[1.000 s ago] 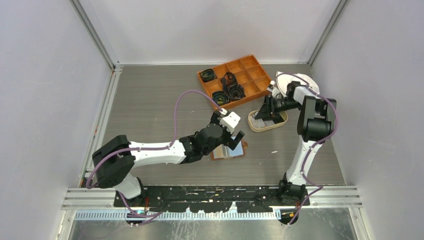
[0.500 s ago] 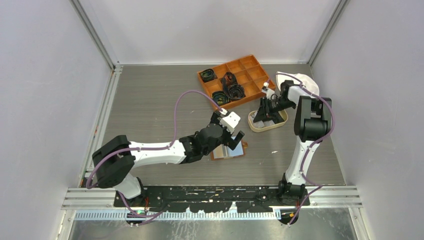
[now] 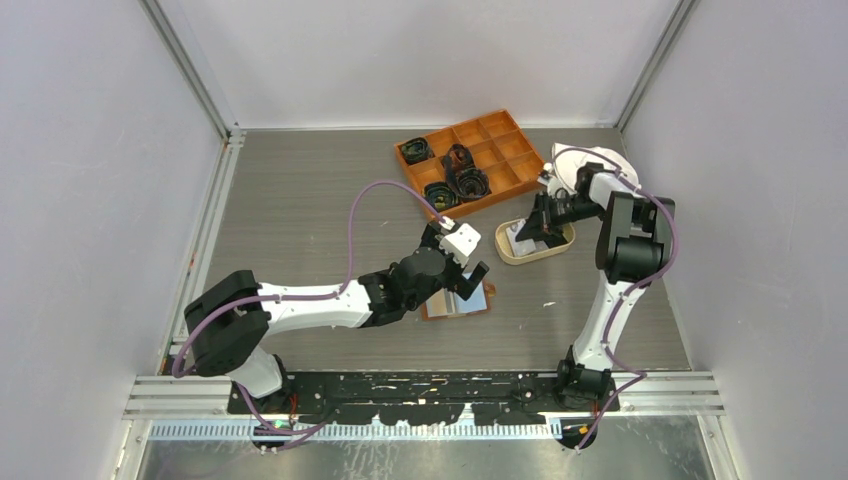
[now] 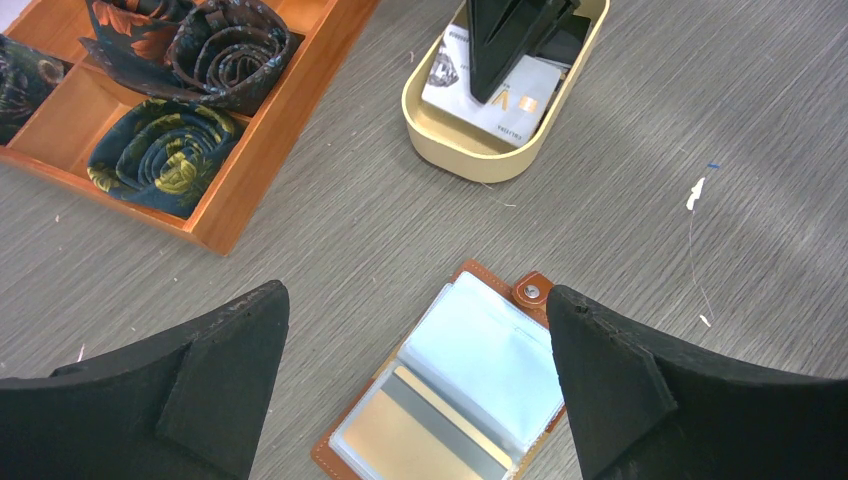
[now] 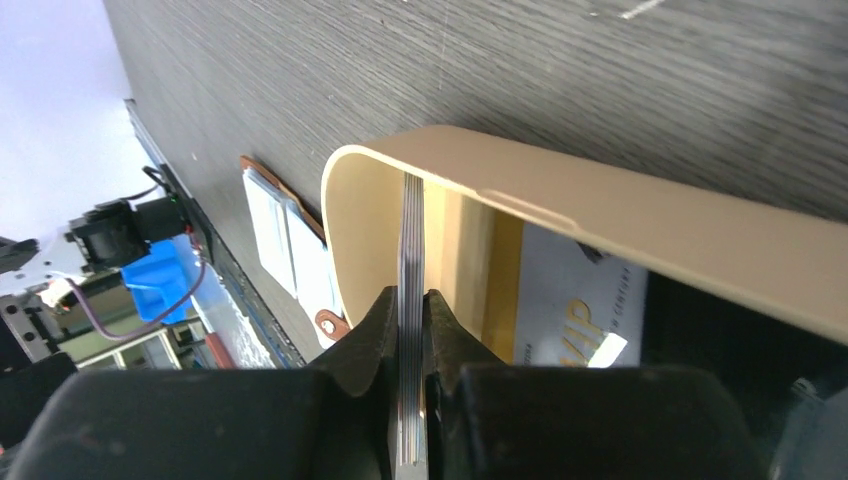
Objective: Put the credit cards into the card holder
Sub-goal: Pick up the credit card from the storage box.
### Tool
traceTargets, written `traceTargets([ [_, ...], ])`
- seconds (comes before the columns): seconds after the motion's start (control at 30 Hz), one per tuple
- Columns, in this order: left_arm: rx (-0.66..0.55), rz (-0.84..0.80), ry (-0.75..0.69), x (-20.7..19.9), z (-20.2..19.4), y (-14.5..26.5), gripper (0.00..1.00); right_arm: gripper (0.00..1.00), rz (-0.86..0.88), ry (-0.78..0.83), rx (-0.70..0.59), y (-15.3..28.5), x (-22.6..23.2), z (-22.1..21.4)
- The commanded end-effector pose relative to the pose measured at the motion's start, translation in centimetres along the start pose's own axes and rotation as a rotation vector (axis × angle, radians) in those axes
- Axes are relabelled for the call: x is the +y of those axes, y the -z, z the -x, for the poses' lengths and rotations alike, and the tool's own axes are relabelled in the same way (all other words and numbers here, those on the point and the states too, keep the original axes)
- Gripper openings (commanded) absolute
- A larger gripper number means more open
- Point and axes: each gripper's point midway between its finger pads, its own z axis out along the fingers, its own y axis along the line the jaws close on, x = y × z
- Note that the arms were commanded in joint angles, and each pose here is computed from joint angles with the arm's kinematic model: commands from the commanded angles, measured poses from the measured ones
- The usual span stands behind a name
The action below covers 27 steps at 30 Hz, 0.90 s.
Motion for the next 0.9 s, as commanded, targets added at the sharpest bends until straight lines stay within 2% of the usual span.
traceTargets([
  [0.0,-0.102,0.007,0.047,0.4,3.7,0.5,1.00,0.03,0.095,-0.008,-0.048,1.5,1.4,1.2],
  [0.17,-0.105,0.006,0.048,0.4,3.8,0.6,1.00,0.20,0.111,-0.029,-0.033,1.3,0.8,0.8],
  [0.43,-0.107,0.006,0.049,0.4,3.8,0.6,1.00,0.32,0.130,-0.049,-0.044,1.5,0.8,1.0],
  [0.87,-0.109,0.005,0.050,0.4,3.7,0.7,1.00,0.32,0.136,-0.065,-0.077,2.6,0.5,1.3],
])
